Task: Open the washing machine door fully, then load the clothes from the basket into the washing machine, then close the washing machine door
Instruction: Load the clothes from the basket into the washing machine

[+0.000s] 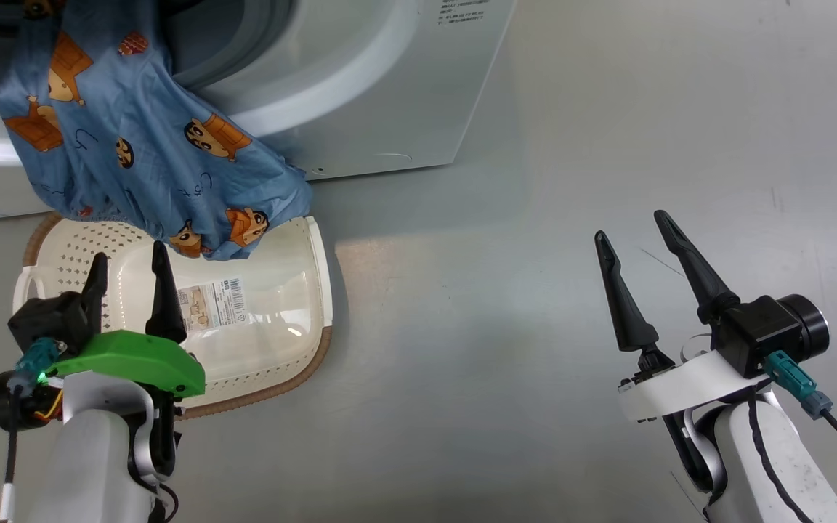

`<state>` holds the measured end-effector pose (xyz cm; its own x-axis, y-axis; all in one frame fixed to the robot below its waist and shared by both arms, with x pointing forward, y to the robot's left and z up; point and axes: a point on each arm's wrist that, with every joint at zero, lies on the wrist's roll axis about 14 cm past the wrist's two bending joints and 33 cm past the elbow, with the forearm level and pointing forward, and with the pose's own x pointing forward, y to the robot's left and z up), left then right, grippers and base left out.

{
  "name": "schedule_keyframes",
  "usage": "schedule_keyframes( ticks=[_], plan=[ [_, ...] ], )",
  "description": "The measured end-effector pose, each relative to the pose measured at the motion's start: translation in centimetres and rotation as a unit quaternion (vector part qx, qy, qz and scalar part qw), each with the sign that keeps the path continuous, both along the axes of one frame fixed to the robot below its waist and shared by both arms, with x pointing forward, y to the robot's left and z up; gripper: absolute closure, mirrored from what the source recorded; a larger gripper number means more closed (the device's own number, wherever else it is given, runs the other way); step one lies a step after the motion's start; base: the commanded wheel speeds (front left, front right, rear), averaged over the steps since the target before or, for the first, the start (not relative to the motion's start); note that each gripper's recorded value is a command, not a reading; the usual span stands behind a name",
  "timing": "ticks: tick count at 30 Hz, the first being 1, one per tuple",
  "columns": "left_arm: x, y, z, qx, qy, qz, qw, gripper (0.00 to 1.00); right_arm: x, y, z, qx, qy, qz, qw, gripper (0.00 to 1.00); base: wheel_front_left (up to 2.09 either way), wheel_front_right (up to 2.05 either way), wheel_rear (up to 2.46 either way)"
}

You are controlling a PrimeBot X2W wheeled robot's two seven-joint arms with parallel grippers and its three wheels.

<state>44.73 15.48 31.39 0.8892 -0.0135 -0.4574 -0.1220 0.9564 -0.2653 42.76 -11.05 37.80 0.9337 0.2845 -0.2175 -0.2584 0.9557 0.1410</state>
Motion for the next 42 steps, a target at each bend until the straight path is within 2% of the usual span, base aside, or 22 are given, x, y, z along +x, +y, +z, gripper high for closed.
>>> schedule_keyframes(
  ticks=[9,17,36,42],
  plan=[
    [3.0,-1.2,-0.9,-0.048,0.008,0.007,0.999,0.0,-0.3,-1.0,-0.8,-0.007,0.013,-0.014,1.0,0.0,0.0,0.0,0.0],
    [5.2,-3.0,-1.7,-0.067,0.013,-0.009,0.998,0.0,0.0,-1.5,-1.2,-0.011,0.015,-0.02,1.0,0.0,0.0,0.0,0.0],
    [8.2,-1.6,-6.2,-0.055,0.052,0.031,0.997,0.0,-0.5,-3.2,-3.5,-0.031,0.045,-0.039,0.998,0.0,0.0,0.0,0.0],
    [9.9,-1.1,-5.7,-0.04,0.028,0.038,0.998,0.0,-0.4,-3.5,-3.8,-0.038,0.048,-0.038,0.997,0.0,0.0,0.0,0.0]
  ],
)
